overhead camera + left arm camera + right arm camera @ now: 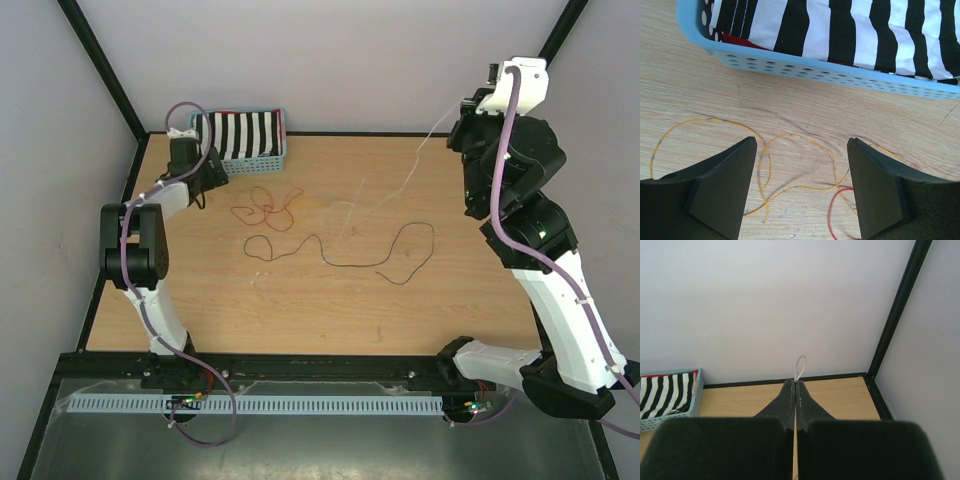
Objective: Zip-tie the wires
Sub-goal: Untie the cable at the center of the board.
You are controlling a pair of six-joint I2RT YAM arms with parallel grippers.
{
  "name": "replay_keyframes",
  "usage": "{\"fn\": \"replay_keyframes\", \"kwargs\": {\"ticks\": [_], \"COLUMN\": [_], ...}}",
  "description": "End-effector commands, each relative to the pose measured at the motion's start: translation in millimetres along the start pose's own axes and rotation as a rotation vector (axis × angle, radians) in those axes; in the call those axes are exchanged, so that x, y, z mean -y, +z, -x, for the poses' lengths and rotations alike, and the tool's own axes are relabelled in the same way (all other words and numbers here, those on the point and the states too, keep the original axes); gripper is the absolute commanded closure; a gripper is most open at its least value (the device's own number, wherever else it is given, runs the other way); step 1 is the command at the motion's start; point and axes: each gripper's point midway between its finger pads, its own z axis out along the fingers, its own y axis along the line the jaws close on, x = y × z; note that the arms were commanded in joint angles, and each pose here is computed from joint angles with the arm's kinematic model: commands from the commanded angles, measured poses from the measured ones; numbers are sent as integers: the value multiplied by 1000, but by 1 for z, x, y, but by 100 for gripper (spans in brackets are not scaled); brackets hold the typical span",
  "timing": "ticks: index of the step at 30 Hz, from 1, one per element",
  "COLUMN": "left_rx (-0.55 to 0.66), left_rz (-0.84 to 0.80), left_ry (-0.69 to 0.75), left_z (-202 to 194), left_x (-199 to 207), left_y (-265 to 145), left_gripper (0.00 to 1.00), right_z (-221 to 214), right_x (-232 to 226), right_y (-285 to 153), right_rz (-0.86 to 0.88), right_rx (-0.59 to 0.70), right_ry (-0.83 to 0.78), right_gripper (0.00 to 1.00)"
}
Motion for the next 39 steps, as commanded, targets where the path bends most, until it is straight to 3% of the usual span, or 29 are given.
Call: {"fn": "replay_keyframes", "kwargs": {"ticks": [1, 6, 11, 16, 19, 25, 31, 39], "left_rx": [-19, 42, 144, 171, 122, -19, -189, -303], "left_rz": [-47, -249, -562, -855, -947, -993, -861, -748], "left_ry": [-27, 28, 239, 444, 457, 510, 590, 733], "left_z": [-4, 15, 30, 9, -12, -76, -123, -162], "left_x": [5, 46, 125, 206, 232, 254, 238, 228], "left_y": [-4, -26, -77, -128, -138, -135, -118, -99], "left_gripper": [22, 16, 11, 6, 5, 4, 4, 4], "right_z": [-2, -24, -29, -13, 3, 29, 36, 29], "right_x": [-13, -64, -100, -124, -131, -126, -113, -110], "right_y": [-1, 9, 15, 14, 9, -8, -17, -21], "right_rz": [70, 268, 401, 510, 558, 600, 580, 577], "right_rx": [-2, -56, -81, -63, -39, 12, 31, 19], "right_ry": [4, 27, 53, 98, 136, 184, 195, 194], "right_gripper": [100, 100, 100, 100, 100, 100, 100, 100]}}
